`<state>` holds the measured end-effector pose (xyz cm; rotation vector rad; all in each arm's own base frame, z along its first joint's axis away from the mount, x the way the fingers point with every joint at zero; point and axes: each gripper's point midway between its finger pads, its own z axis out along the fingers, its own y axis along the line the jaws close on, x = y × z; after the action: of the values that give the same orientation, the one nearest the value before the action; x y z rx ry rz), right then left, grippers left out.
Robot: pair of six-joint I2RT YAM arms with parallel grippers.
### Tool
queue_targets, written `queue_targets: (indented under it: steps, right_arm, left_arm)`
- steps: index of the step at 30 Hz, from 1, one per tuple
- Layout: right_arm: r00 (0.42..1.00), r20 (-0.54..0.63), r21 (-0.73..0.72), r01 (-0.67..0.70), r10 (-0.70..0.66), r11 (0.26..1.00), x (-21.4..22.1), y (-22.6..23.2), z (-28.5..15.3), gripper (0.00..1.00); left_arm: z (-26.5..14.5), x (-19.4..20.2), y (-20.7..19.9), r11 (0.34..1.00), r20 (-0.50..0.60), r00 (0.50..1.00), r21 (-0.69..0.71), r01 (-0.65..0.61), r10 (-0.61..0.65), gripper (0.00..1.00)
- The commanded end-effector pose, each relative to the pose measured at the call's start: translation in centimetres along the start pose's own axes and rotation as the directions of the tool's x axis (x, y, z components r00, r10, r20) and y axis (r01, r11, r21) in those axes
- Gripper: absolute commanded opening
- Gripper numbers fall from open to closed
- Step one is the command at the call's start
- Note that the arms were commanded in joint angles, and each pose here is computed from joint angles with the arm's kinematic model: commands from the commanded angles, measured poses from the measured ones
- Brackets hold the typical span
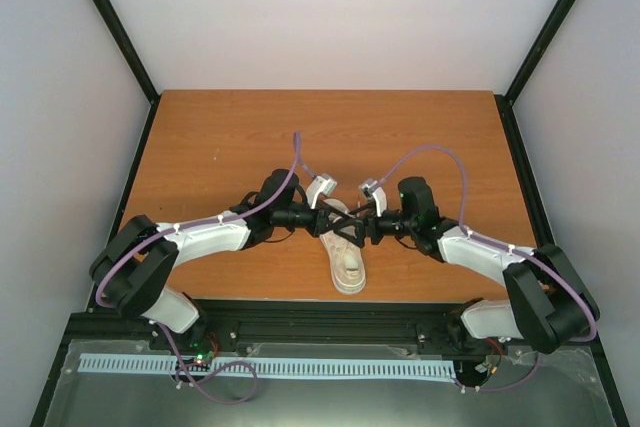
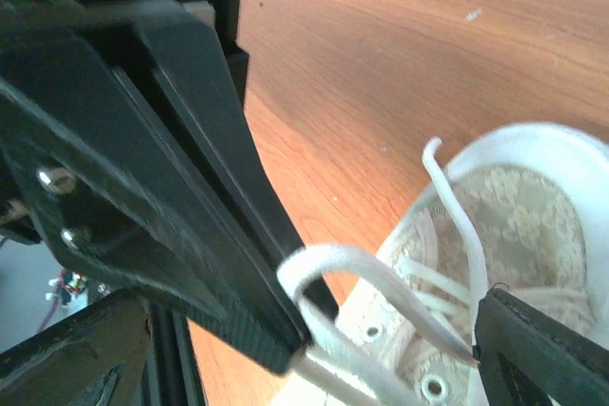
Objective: Tie the shoes
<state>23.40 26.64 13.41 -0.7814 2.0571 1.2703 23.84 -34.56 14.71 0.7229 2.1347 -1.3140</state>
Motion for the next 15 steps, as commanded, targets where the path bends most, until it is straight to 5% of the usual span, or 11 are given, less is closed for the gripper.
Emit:
queue_targets:
  steps: [1,15]
  right_arm:
    - [0.998,0.048,0.114,0.022,-0.027,0.993,0.3,-1.0,-0.2,0.93]
    - [0.995,0.066,0.200,0.057,-0.072,0.978,0.3,-1.0,-0.5,0.82]
  left_arm:
    - [-0.4,-1.8,-0.8,1.000,0.059,0.998,0.012,-0.025,0.024,0.01]
    - [-0.2,-1.6,-0.5,1.000,0.050,0.999,0.010,-0.014,0.013,0.01]
